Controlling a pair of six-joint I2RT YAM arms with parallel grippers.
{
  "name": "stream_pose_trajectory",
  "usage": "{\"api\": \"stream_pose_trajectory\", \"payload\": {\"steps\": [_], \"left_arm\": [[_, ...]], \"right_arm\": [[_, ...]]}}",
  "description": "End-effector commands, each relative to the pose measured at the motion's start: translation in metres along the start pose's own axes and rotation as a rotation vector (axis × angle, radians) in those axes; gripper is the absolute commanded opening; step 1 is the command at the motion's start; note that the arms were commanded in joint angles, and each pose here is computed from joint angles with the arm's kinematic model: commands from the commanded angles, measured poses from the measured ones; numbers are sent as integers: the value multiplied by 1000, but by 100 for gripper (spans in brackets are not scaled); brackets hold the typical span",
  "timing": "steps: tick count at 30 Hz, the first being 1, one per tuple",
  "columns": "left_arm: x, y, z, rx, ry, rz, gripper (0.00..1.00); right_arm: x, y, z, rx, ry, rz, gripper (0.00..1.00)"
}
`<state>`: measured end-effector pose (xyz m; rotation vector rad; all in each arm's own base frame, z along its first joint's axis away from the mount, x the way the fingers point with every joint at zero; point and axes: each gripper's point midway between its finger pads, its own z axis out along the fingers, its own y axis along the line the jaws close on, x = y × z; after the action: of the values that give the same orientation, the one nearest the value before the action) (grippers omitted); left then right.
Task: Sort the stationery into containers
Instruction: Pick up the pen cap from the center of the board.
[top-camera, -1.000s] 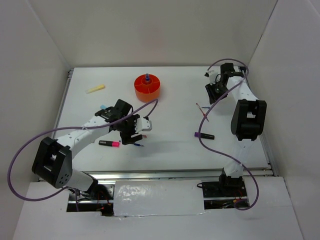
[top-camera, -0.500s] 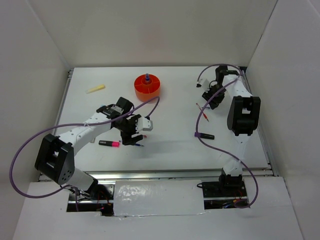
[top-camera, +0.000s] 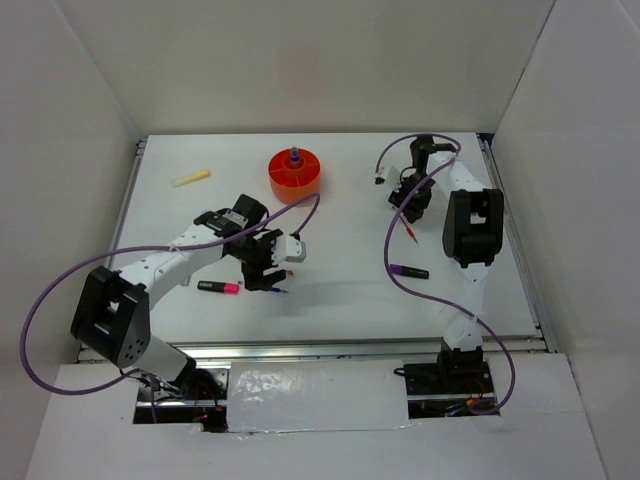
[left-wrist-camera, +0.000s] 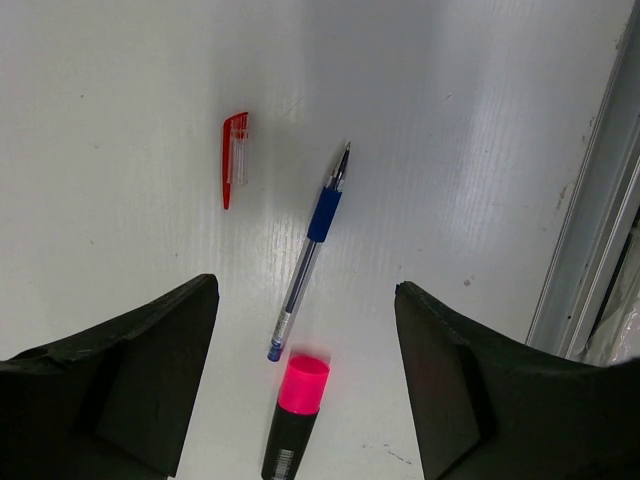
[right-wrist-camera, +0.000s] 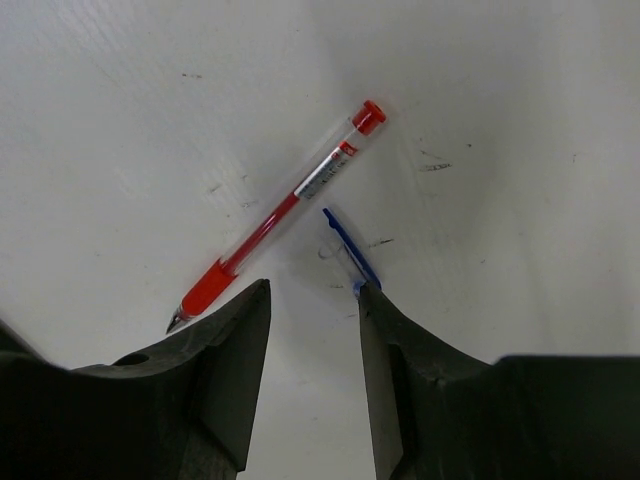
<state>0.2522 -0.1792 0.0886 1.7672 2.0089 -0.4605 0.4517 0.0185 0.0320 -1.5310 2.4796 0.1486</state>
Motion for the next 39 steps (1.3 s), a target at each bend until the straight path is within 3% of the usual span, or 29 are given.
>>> {"api": "stream_pose_trajectory", "payload": {"steps": [1, 14, 28, 31, 39], "left_arm": [[-2, -1, 4, 23, -4, 15, 83], [-1, 2, 6, 16, 6, 16, 83], [-12, 13, -4, -58, -38, -9, 80], [-20, 20, -12, -108, -77, -27, 77], [-46, 38, -64, -292, -328, -82, 73]], "right_arm": [[-10, -15, -7, 45, -5, -54, 48], [0, -26, 12, 43, 43, -98, 46], [0, 0, 4, -4, 41, -136, 12], [-4, 5, -7, -4, 30, -139, 4], [-37, 32, -75, -10, -93, -145, 1]]}}
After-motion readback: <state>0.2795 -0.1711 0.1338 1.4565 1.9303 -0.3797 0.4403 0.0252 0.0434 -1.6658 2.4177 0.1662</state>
